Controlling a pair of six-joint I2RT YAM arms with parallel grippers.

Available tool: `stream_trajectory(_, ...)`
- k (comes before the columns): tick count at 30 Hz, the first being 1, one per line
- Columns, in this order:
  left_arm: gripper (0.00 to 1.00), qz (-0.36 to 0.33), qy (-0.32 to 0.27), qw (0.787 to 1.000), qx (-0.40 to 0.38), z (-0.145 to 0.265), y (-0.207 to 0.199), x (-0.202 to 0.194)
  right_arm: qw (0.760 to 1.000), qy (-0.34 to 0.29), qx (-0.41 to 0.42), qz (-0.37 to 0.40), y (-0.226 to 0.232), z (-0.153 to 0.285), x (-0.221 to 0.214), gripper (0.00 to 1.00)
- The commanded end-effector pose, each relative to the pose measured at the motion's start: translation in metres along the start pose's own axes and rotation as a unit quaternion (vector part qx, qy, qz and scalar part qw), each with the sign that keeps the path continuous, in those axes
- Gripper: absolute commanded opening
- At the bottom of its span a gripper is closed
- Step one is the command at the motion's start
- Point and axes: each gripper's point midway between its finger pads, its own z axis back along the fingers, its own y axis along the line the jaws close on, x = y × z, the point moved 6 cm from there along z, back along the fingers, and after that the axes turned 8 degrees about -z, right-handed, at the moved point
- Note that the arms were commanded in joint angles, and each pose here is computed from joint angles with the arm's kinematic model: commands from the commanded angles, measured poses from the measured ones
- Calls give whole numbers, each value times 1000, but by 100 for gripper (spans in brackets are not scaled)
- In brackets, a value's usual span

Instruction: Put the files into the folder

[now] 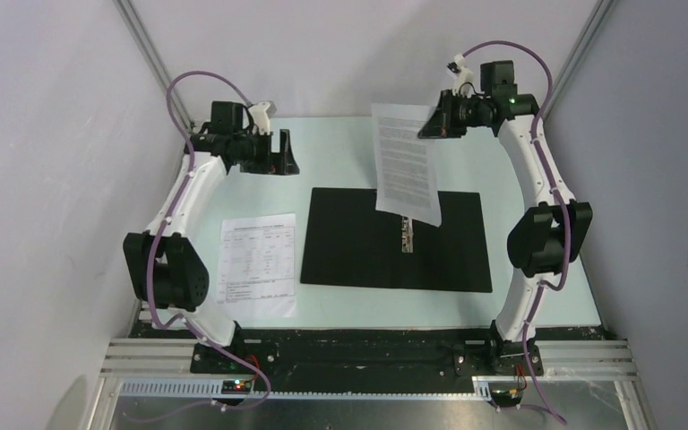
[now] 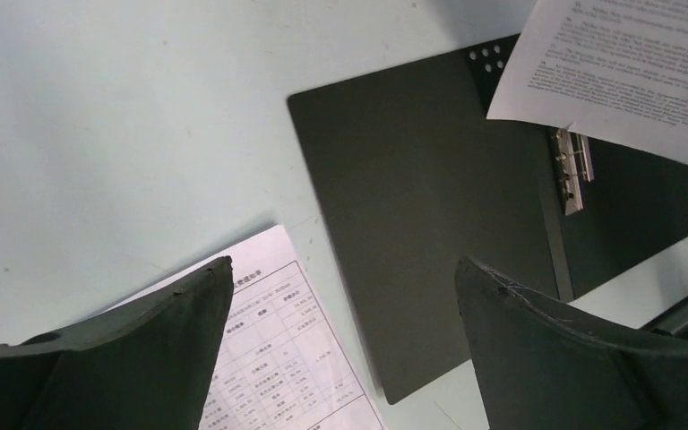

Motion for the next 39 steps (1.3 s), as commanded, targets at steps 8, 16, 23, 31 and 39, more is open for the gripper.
stream_trajectory(8,97,-29,5,998,-56,-17,-27,0,975,11,-215,54,-79,-2,1,0)
stream_trajectory(16,97,-61,15,995,-71,-26,-41,-3,975,7,-209,68,-101,7,18,0)
stream_trajectory(23,97,-24,34,999,-4,-51,-31,-4,988,-7,-120,94,-38,55,-5,0)
stream_trajectory(31,96,-29,33,998,-49,-67,-47,5,987,11,-128,99,-16,93,-40,0)
stream_trajectory(39,99,-84,-23,984,-154,-55,-79,19,990,27,41,133,44,105,-59,0)
